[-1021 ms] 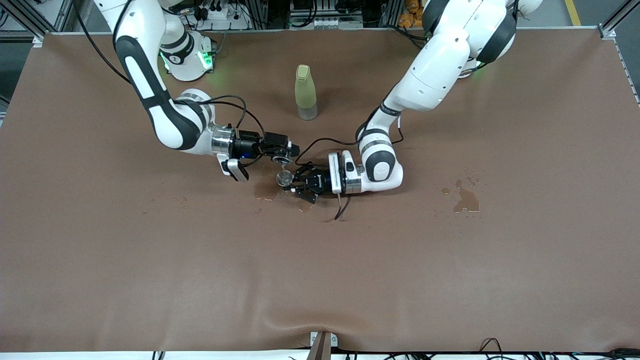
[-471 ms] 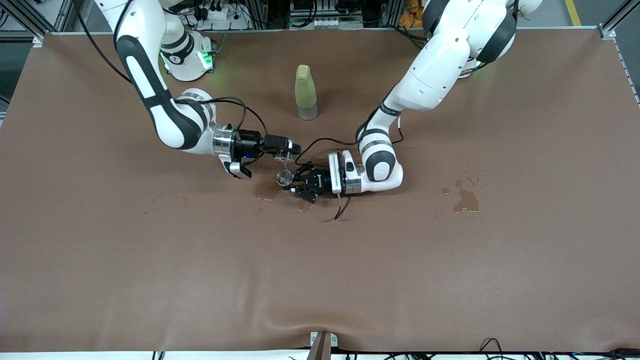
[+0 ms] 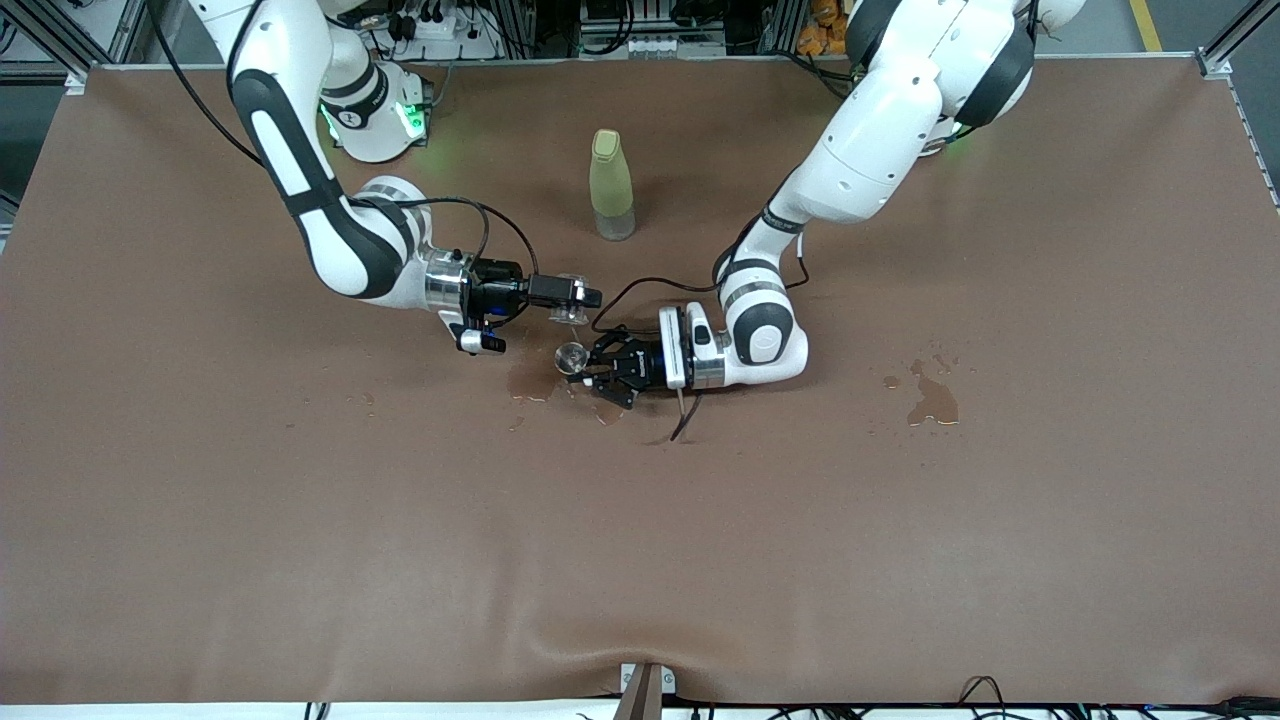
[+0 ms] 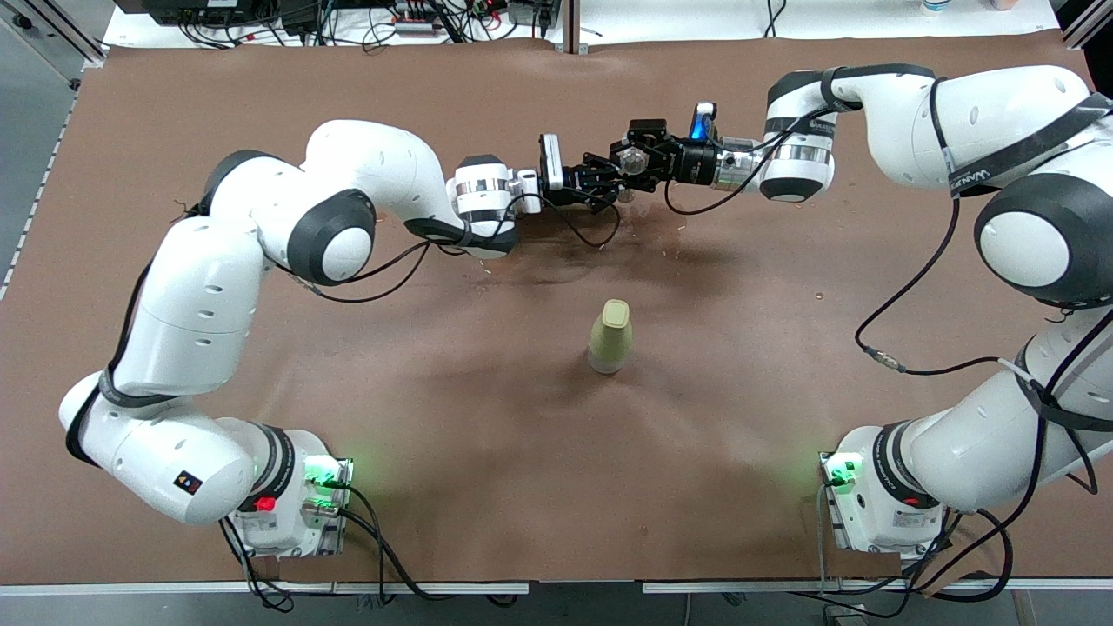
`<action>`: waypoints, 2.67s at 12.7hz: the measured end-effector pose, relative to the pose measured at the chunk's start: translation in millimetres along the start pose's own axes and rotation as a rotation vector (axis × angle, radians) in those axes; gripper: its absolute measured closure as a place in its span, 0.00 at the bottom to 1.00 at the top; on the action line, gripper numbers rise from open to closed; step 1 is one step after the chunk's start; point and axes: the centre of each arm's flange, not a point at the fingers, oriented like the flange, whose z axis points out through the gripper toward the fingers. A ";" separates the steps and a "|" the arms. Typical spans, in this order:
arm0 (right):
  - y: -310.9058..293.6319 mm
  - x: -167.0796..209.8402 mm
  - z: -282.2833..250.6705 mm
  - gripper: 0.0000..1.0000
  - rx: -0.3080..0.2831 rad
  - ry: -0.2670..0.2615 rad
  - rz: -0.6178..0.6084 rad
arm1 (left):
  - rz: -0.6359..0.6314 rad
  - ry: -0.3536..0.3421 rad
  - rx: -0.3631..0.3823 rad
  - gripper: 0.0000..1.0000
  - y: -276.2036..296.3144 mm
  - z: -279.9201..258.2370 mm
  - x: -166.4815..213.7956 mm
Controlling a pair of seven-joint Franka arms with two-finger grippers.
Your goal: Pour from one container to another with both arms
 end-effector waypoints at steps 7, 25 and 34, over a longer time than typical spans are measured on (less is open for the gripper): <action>-22.6 16.3 -18.3 0.83 -0.038 -0.020 -0.483 | -0.003 0.018 0.010 0.79 -2.9 1.1 6.0; -81.1 98.9 -272.3 0.83 -0.131 -0.247 -1.392 | -0.070 -0.007 0.191 0.79 -145.2 -164.4 87.3; -77.6 94.0 -402.7 0.83 -0.219 -0.374 -1.608 | -0.095 -0.122 -0.033 0.79 -165.4 -409.9 94.9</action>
